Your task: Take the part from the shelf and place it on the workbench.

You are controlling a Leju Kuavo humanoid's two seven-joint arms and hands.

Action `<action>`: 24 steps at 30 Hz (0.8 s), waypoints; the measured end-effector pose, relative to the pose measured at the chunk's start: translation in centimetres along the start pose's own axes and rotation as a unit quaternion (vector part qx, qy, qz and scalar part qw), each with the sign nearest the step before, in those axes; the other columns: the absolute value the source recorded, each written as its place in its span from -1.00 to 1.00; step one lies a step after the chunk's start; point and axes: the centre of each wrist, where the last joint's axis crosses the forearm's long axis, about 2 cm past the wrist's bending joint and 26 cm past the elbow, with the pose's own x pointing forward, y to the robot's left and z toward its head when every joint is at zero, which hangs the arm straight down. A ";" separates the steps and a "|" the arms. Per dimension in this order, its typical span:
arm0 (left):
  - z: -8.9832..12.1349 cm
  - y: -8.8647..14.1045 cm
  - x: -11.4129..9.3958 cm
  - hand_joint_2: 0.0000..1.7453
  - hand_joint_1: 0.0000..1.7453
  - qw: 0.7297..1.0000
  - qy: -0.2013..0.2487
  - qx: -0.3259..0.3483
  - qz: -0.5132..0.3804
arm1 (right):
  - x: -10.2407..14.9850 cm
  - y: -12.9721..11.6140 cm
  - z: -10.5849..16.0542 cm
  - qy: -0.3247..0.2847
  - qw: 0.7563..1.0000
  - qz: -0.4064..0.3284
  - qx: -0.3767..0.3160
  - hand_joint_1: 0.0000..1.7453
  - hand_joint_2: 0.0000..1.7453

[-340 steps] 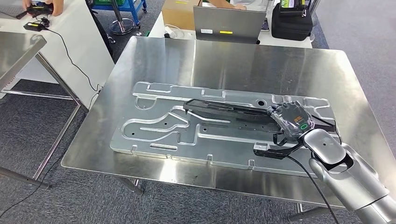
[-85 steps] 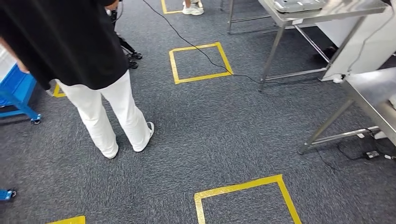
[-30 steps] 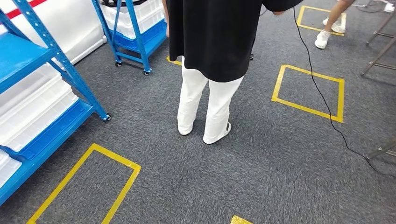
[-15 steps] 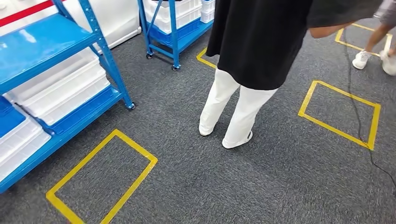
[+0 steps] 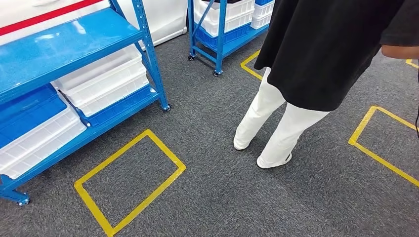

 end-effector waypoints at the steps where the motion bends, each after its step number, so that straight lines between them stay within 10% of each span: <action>1: -0.1 0.0 0.1 -1.00 -1.00 1.000 -0.001 0.000 0.000 | 0.0 0.0 0.0 0.000 1.000 0.001 0.000 -1.00 -1.00; 24: -1.1 2.1 1.3 -1.00 -1.00 0.996 -0.040 -0.012 -0.076 | 1.1 0.6 -2.5 -0.006 0.998 0.055 -0.017 -1.00 -1.00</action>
